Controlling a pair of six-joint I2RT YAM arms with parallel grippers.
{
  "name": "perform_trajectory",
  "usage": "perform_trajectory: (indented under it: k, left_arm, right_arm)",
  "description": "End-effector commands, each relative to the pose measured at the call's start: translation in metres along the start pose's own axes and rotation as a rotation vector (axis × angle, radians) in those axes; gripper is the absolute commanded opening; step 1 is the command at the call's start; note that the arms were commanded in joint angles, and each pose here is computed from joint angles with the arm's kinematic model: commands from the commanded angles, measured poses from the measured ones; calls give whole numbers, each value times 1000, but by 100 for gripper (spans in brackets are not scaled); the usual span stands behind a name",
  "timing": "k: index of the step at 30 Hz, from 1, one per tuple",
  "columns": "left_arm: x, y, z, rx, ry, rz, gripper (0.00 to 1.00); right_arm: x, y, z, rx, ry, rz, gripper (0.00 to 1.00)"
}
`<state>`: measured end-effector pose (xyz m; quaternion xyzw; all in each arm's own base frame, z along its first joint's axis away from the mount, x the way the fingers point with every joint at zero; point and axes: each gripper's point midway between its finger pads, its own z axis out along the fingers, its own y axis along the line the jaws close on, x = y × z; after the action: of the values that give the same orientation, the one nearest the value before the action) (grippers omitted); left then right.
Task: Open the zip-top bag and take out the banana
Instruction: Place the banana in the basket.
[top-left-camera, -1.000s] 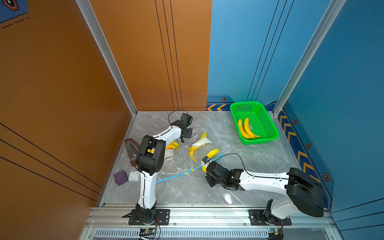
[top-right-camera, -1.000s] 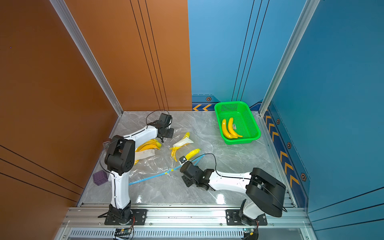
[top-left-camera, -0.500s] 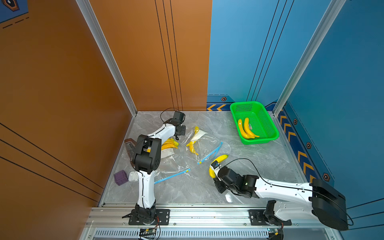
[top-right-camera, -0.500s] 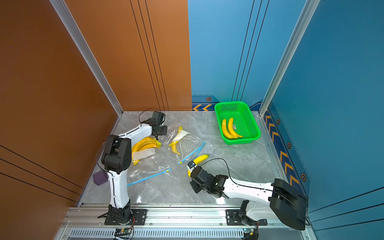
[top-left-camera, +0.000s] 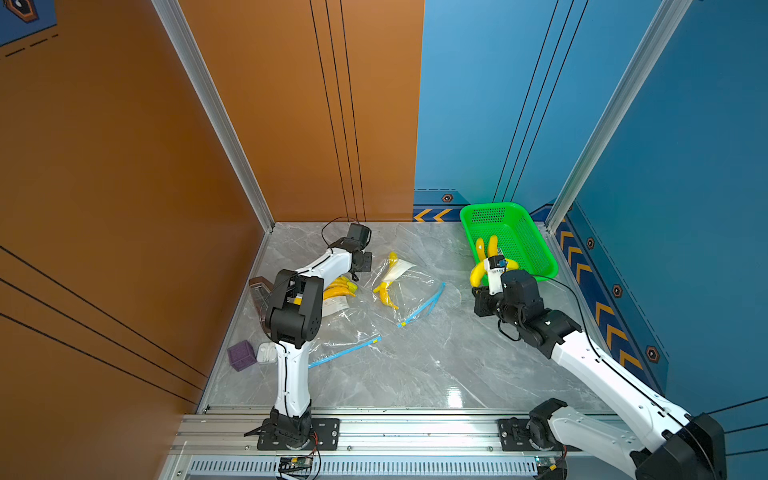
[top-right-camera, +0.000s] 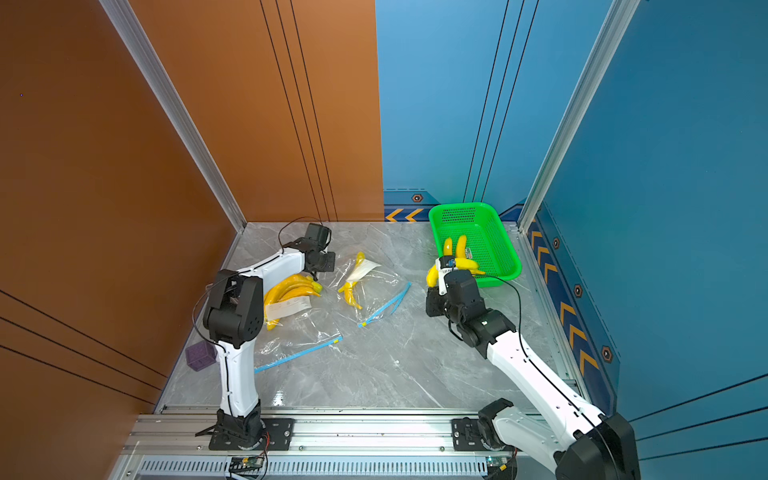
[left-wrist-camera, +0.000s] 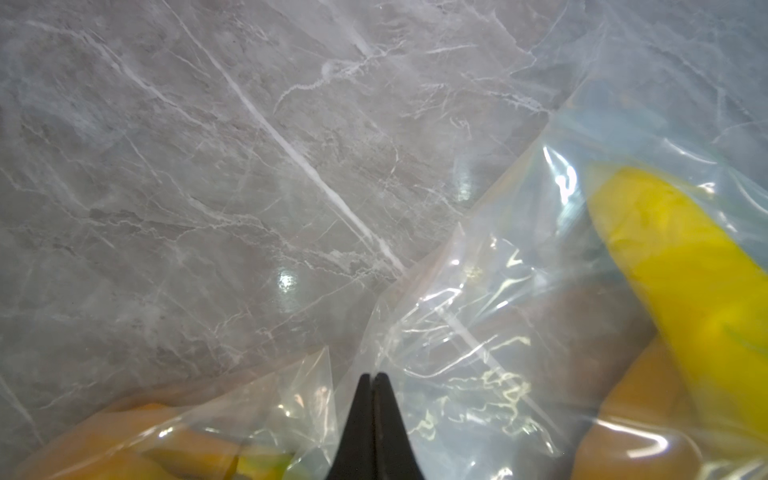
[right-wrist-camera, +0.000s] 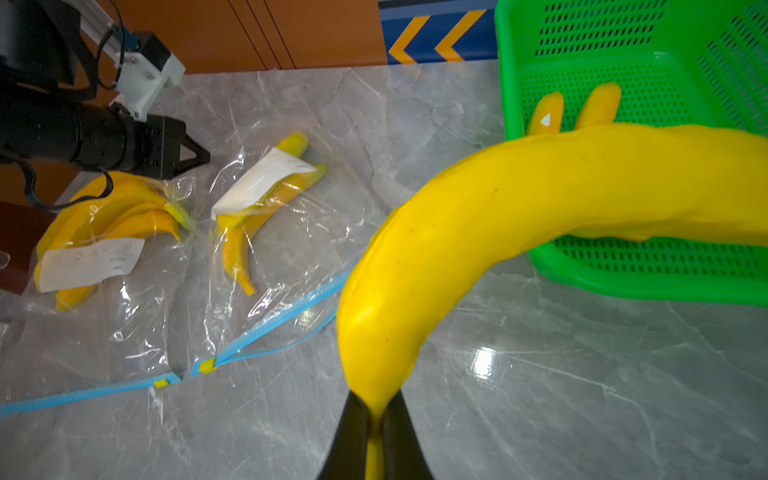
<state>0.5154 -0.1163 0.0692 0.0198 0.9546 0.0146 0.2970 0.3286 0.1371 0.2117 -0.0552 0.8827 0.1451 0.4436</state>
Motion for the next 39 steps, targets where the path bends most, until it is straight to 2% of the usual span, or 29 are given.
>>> perform_trajectory:
  k: [1, 4, 9, 14, 19, 26, 31, 34, 36, 39]
  left_arm:
    - [12, -8, 0, 21, 36, 4, 0]
    - [15, -10, 1, 25, 41, 9, 0]
    - [17, -11, 1, 32, 45, 12, 0]
    - [16, -12, -1, 41, 45, 15, 0]
    - [17, -12, -2, 40, 44, 20, 0]
    - [17, -12, -2, 41, 45, 21, 0]
    - [21, -10, -2, 29, 50, 25, 0]
    - [20, -9, -2, 28, 49, 24, 0]
    - [19, -8, -3, 26, 46, 22, 0]
    - [18, -6, -4, 23, 45, 22, 0]
  right_arm:
    - [-6, -14, 21, 25, 63, -71, 6]
    - [-20, -28, 45, 39, 112, -105, 8]
    - [-32, -43, 76, 42, 196, -246, 10]
    - [-30, -84, 96, 98, 316, -353, 10]
    - [-28, -128, 101, 125, 386, -294, 13]
    - [0, -142, 131, 159, 543, -342, 16]
    - [14, -144, 141, 165, 585, -328, 16]
    - [19, -138, 141, 165, 594, -325, 24]
    - [21, -132, 139, 153, 593, -320, 33]
    - [12, -126, 132, 152, 541, -269, 41]
